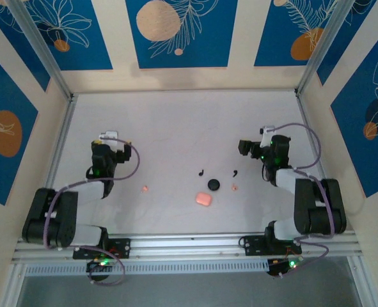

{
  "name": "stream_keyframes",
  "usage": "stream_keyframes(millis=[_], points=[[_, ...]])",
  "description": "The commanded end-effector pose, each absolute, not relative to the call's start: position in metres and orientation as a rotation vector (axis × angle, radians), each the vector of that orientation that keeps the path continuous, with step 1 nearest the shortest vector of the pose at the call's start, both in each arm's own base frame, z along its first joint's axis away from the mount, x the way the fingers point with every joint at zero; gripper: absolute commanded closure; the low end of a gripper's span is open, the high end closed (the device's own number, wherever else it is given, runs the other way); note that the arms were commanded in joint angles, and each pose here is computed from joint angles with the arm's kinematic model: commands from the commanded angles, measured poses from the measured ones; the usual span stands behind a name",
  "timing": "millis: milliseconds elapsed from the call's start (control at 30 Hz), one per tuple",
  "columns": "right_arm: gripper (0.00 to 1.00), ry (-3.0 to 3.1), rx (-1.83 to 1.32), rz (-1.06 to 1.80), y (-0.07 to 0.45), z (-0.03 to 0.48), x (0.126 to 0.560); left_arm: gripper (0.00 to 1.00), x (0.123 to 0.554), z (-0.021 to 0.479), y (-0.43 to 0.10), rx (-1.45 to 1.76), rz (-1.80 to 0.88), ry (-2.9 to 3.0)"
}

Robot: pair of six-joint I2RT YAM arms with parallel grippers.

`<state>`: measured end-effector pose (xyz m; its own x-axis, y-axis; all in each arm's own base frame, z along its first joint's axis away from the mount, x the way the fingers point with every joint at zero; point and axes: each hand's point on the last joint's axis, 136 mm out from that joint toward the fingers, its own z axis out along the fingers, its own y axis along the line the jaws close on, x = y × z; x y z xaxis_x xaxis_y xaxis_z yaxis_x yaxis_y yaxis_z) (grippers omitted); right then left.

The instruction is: Insert the wireless bluetooth earbuds into the charging case

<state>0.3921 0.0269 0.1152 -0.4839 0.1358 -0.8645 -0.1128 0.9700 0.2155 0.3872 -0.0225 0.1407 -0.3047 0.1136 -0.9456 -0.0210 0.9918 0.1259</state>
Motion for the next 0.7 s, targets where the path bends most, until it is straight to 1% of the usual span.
stream_keyframes(millis=[0,67,200,333,467,533,633,667], points=[[0.01,2.202,0.139,0.302,0.023,0.142,0.378,0.08,0.381,0.162,-0.035,0.09,0.086,1.948],[0.01,2.306,0.17,0.333,0.028,0.154,0.364,0.11,0.375,0.174,-0.048,0.097,0.013,1.991],[0.01,2.52,0.21,0.424,0.047,0.167,0.331,0.15,0.36,0.177,-0.083,0.164,-0.116,2.104],[0.01,2.705,0.211,0.456,0.074,0.166,0.294,0.15,0.341,0.16,-0.113,0.252,-0.15,2.251],[0.0,2.818,0.193,0.449,0.1,0.157,0.265,0.17,0.323,0.135,-0.142,0.314,-0.251,2.377],[0.02,2.863,0.193,0.448,0.113,0.151,0.255,0.18,0.314,0.121,-0.151,0.328,-0.294,2.432],[0.1,2.919,0.182,0.502,0.135,0.141,0.245,0.19,0.303,0.105,-0.157,0.345,-0.307,2.492],[0.1,2.938,0.184,0.509,0.141,0.137,0.242,0.19,0.301,0.102,-0.158,0.343,-0.309,2.503]])
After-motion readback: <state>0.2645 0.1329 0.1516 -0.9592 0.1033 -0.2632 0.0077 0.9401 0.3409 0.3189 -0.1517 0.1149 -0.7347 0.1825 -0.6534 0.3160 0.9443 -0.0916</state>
